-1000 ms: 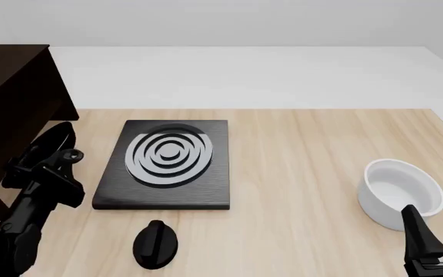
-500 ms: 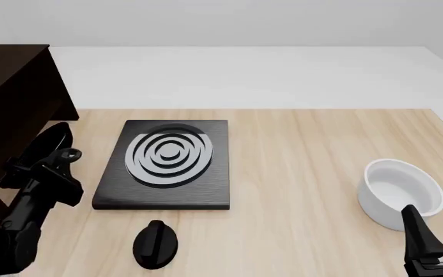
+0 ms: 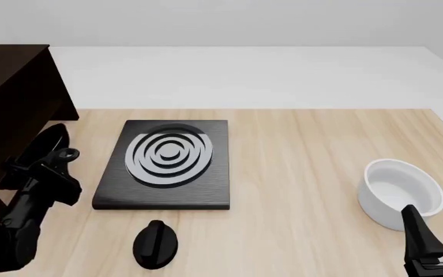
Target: Put the frying pan under the cabinet shelf.
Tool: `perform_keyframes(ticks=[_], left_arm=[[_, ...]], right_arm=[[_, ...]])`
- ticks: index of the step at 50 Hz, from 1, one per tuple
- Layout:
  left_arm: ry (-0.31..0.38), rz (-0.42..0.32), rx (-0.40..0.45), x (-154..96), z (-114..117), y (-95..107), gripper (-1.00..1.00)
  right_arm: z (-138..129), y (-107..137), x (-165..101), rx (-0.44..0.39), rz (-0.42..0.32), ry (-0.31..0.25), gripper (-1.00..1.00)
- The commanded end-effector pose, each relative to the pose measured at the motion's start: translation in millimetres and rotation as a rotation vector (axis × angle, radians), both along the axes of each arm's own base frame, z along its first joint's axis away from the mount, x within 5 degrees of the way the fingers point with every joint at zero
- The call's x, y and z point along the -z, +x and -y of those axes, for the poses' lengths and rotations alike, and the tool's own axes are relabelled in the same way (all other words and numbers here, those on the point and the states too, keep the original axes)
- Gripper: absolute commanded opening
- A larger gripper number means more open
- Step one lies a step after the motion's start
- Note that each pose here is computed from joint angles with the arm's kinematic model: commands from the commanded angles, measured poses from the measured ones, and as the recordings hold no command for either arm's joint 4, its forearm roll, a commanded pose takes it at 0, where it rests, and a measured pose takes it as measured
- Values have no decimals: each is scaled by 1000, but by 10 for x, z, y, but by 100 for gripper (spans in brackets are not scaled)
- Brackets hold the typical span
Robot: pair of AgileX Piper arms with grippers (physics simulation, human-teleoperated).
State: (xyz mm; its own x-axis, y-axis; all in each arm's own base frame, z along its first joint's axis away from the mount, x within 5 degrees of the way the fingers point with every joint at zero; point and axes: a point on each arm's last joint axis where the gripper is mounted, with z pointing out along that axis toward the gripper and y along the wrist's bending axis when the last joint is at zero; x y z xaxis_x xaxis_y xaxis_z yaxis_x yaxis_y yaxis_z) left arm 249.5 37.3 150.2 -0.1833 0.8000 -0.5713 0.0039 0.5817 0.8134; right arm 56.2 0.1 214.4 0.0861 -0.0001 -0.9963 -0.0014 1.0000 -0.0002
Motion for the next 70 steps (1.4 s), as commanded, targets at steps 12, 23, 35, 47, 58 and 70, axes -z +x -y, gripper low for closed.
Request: perform_keyframes(ticks=[12, 23, 35, 47, 58, 70], left_arm=[[18, 24, -25, -16, -82, 83, -100], [17, 16, -34, 19, -113, 123, -100], [23, 12, -44, 33, -146, 140, -100], [25, 5, -61, 54, -194, 143, -100], [30, 3, -65, 70, -213, 172, -100], [36, -3, -78, 97, -259, 199, -100]], right_arm=[[0, 0, 0, 0, 0, 0, 100], [0, 0, 0, 0, 0, 0, 100], [0, 0, 0, 0, 0, 0, 100], [0, 0, 0, 0, 0, 0, 100], [0, 0, 0, 0, 0, 0, 100], [0, 0, 0, 0, 0, 0, 100]])
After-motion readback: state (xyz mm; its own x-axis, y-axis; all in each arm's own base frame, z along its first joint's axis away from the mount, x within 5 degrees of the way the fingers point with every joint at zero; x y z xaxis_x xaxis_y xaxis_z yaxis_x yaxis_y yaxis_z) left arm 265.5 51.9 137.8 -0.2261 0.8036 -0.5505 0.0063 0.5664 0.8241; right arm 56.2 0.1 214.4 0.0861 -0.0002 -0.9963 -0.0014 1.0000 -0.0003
